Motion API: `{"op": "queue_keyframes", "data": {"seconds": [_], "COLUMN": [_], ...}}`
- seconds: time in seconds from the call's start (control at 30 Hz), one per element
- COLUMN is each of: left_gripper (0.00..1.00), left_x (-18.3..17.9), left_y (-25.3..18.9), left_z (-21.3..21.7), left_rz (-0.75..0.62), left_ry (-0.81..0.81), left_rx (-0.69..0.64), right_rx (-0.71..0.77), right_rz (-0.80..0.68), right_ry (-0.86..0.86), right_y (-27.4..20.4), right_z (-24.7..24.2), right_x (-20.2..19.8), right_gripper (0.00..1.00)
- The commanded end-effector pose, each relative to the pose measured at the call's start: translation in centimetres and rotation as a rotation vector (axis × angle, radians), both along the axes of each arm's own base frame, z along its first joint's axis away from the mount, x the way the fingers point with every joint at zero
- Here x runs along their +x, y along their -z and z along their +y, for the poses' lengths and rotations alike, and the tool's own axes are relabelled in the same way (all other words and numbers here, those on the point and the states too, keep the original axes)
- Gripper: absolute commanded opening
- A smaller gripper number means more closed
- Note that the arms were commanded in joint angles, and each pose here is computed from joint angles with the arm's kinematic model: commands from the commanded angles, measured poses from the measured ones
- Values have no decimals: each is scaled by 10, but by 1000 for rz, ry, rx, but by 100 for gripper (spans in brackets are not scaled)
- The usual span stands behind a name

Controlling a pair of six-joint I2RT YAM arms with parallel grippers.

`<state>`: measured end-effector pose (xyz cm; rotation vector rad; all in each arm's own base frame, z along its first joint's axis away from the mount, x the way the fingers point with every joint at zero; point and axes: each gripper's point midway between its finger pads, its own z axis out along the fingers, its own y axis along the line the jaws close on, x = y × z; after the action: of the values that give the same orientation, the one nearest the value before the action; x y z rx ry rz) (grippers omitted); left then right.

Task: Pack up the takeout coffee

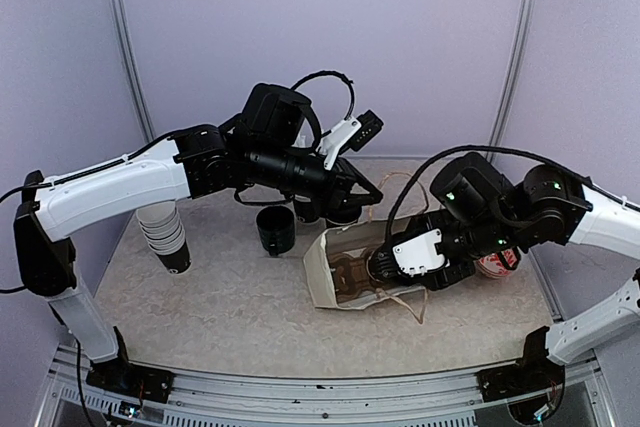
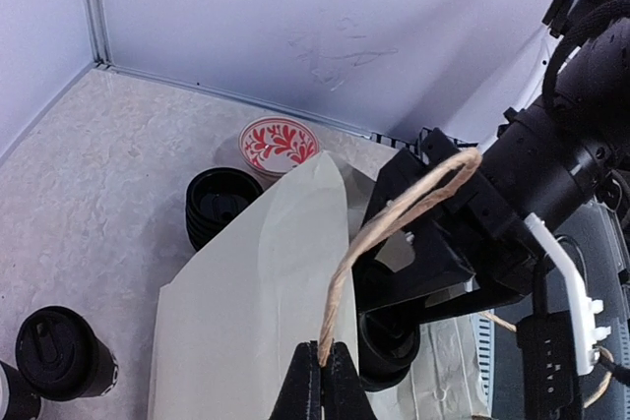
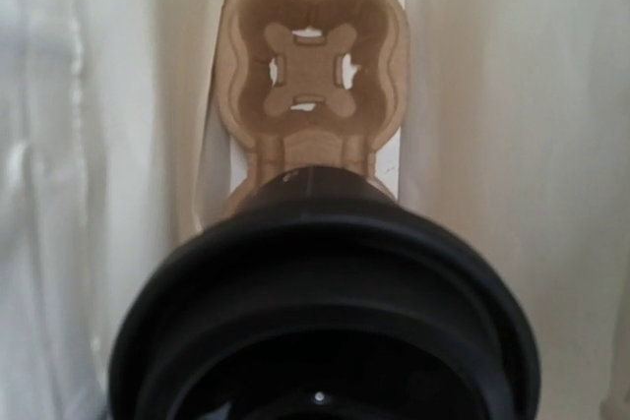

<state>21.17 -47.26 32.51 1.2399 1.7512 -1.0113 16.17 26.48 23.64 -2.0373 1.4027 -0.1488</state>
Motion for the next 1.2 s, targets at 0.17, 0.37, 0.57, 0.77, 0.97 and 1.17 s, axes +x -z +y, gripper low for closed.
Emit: {"op": "queue_keyframes", "data": {"seconds": [0.17,0.37,0.57,0.77,0.97,1.17], "left_gripper": [8,43,49,48,46,45], "left_x": [-17,-13,-8,68,105,120], "left_y": [-16,-11,-21,-4,72,121], "left_z": [0,23,50,59,38,30], "left_rz": [-7,-119,-189,-107,-15,8], "left_ry": [95,80,70,-150,-168,-163], "left_rx": [-50,61,56,52,218,328], "right_rx": [-16,-40,-70,-92,-79,-67], "right_rz": [-36,-32,-17,-55,-126,-178], "right_ry": [-12,-28,-33,-42,-57,-38], "right_y": [2,8,24,31,34,33], "right_z": [13,9,-3,-9,-6,-3], "right_x": [8,5,-1,1,9,20], "right_gripper": [56,56,56,55,55,55]}}
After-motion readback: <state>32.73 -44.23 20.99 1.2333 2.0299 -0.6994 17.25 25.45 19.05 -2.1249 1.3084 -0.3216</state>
